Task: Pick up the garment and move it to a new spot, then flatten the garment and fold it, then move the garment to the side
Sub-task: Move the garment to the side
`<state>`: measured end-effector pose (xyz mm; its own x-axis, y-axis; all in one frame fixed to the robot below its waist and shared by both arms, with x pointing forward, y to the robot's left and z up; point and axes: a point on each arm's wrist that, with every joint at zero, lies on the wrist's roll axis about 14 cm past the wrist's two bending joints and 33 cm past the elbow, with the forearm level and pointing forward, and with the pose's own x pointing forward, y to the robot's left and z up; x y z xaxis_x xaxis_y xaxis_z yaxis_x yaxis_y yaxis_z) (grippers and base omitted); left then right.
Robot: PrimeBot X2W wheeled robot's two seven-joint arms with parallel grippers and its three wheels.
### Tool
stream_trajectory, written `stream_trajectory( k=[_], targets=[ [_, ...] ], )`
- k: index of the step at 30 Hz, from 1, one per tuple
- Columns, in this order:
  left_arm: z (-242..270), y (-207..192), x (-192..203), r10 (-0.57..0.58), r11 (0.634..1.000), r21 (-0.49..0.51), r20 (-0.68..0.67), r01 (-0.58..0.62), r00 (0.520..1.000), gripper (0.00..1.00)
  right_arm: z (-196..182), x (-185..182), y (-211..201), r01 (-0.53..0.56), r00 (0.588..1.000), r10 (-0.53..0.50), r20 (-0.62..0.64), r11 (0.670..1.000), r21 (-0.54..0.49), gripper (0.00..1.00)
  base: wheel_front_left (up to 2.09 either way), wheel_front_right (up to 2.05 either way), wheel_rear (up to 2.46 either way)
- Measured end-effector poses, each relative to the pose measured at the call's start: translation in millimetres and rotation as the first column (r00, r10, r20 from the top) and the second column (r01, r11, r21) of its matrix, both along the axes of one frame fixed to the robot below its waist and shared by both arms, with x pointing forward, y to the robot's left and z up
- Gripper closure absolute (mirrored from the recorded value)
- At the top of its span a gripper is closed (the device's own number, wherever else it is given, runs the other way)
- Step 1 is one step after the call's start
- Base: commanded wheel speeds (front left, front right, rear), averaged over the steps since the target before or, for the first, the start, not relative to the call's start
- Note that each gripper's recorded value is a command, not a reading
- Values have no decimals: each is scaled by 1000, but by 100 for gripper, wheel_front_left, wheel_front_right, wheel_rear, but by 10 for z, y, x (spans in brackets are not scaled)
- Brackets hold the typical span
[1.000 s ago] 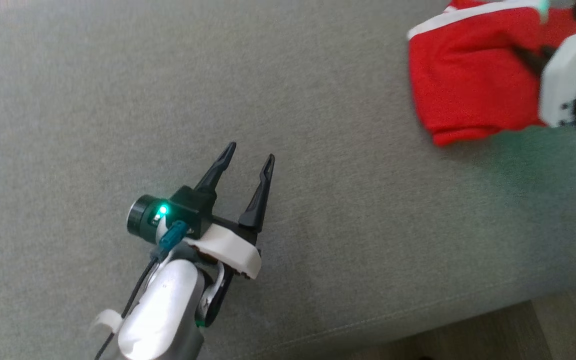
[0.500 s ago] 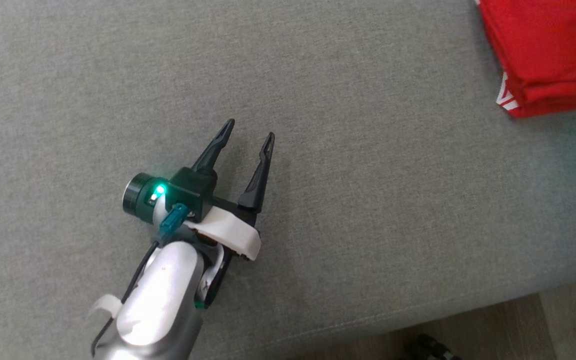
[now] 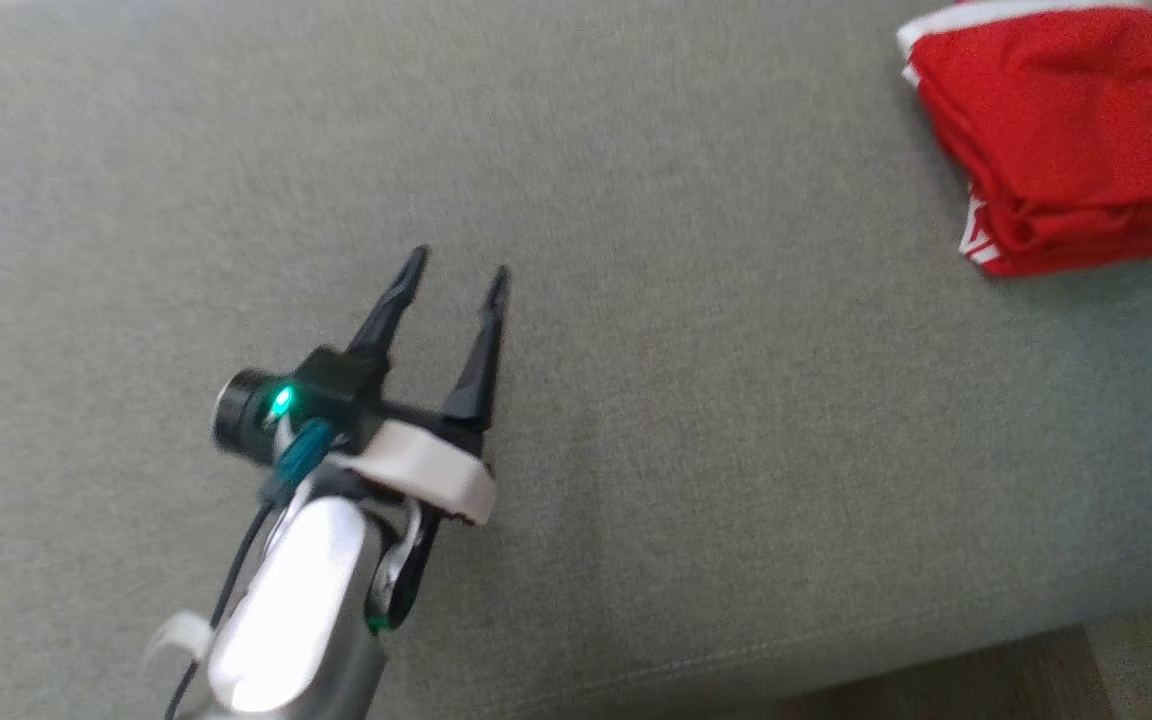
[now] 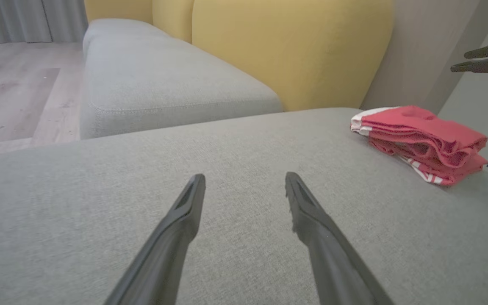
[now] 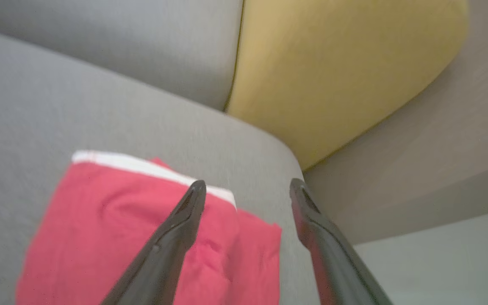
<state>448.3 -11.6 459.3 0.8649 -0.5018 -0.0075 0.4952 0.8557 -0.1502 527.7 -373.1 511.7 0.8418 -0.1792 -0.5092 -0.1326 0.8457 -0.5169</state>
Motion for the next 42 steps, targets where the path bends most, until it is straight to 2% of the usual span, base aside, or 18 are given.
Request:
stream_trajectory(
  k=[2, 6, 13, 19, 22, 23, 26, 30, 37, 42],
  targets=[
    [117, 110, -43, 38, 999, -8, 20, -37, 999, 0, 257, 65, 177, -44, 992, 36, 123, 997, 61, 0, 0, 0, 0],
    [331, 398, -144, 133, 991, -19, 59, -132, 989, 0, 645, 18, 494, -148, 941, 93, 327, 978, 148, 0, 0, 0, 0],
    [623, 848, -367, 266, 964, -50, 112, -262, 957, 0, 666, -349, 800, -219, 903, 93, 419, 940, 261, 0, 0, 0, 0],
    [729, 1215, -583, 366, 929, -102, 109, -355, 924, 0, 768, -584, 1232, -327, 852, 97, 514, 866, 379, 0, 0, 0, 0],
    [630, 1300, -664, 381, 923, -82, 87, -375, 920, 0, 779, -699, 1333, -363, 823, 72, 563, 829, 425, 0, 0, 0, 0],
    [620, 1363, -695, 397, 917, -75, 88, -391, 914, 0, 686, -809, 1357, -363, 816, 36, 577, 808, 464, 0, 0, 0, 0],
    [627, 1453, -718, 422, 906, -75, 91, -416, 902, 0, 349, -1046, 1500, -352, 833, 9, 554, 781, 516, 0, 0, 0, 0],
    [605, 1563, -732, 447, 895, -52, 98, -444, 889, 0, 2, -1347, 1683, -328, 852, -20, 524, 760, 561, 0, 0, 0, 0],
    [521, 1706, -756, 479, 878, -27, 85, -479, 874, 0, -41, -1465, 1841, -329, 836, -43, 547, 758, 563, 0, 0, 0, 0],
    [415, 1712, -764, 474, 880, -7, 60, -474, 879, 0, -75, -1480, 1961, -340, 838, -36, 545, 747, 572, 0, 0, 0, 0]
  ],
)
